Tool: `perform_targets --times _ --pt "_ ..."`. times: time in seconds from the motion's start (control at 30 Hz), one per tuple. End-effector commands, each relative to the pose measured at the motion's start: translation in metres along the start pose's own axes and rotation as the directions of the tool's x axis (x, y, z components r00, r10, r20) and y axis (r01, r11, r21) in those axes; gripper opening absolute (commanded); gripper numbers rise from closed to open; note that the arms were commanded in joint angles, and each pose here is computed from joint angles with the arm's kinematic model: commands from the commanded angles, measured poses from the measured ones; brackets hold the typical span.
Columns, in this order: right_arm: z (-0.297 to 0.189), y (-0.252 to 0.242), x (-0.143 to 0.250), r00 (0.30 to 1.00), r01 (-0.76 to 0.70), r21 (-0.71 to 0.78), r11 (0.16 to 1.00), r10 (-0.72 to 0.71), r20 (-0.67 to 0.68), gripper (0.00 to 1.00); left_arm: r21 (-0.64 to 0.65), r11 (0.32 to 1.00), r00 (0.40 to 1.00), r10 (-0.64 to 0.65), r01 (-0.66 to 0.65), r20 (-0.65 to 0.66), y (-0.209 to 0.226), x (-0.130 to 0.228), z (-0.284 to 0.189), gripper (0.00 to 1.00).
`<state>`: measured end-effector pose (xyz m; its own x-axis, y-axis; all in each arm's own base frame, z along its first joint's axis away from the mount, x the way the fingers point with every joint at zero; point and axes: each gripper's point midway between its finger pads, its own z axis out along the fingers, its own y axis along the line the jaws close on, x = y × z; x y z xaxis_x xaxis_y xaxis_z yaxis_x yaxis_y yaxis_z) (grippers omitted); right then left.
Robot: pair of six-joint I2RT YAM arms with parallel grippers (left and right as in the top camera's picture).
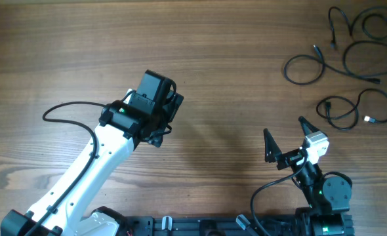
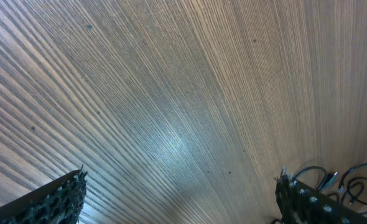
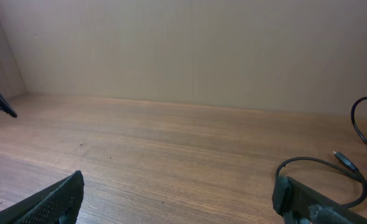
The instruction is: Untangle cables
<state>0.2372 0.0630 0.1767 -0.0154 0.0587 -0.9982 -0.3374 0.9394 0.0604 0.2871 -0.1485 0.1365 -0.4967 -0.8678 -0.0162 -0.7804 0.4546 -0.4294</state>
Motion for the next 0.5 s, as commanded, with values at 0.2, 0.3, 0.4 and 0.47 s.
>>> perform_targets --times 0.2,0.3,0.4,0.47 --pt "-0.004 -0.034 0.0 0.993 0.117 0.197 0.973 -0.115 -0.019 1.0 0.001 1.0 1.0 0.007 -0.007 0.02 -0.003 -0.005 0.0 1.0" --pt "-0.006 -0.04 0.0 0.994 0.113 0.234 0.966 -0.112 -0.02 1.0 0.001 1.0 1.0 0.007 -0.007 0.02 -0.002 -0.005 0.0 1.0" --pt "-0.006 -0.041 0.0 0.994 0.113 0.24 0.964 -0.111 -0.021 1.0 0.001 1.0 1.0 0.007 -0.007 0.02 -0.002 -0.005 0.0 1.0" --pt "-0.006 -0.041 0.0 0.994 0.109 0.24 0.965 -0.108 -0.02 1.0 0.001 1.0 1.0 0.007 -0.007 0.02 -0.003 -0.005 0.0 1.0"
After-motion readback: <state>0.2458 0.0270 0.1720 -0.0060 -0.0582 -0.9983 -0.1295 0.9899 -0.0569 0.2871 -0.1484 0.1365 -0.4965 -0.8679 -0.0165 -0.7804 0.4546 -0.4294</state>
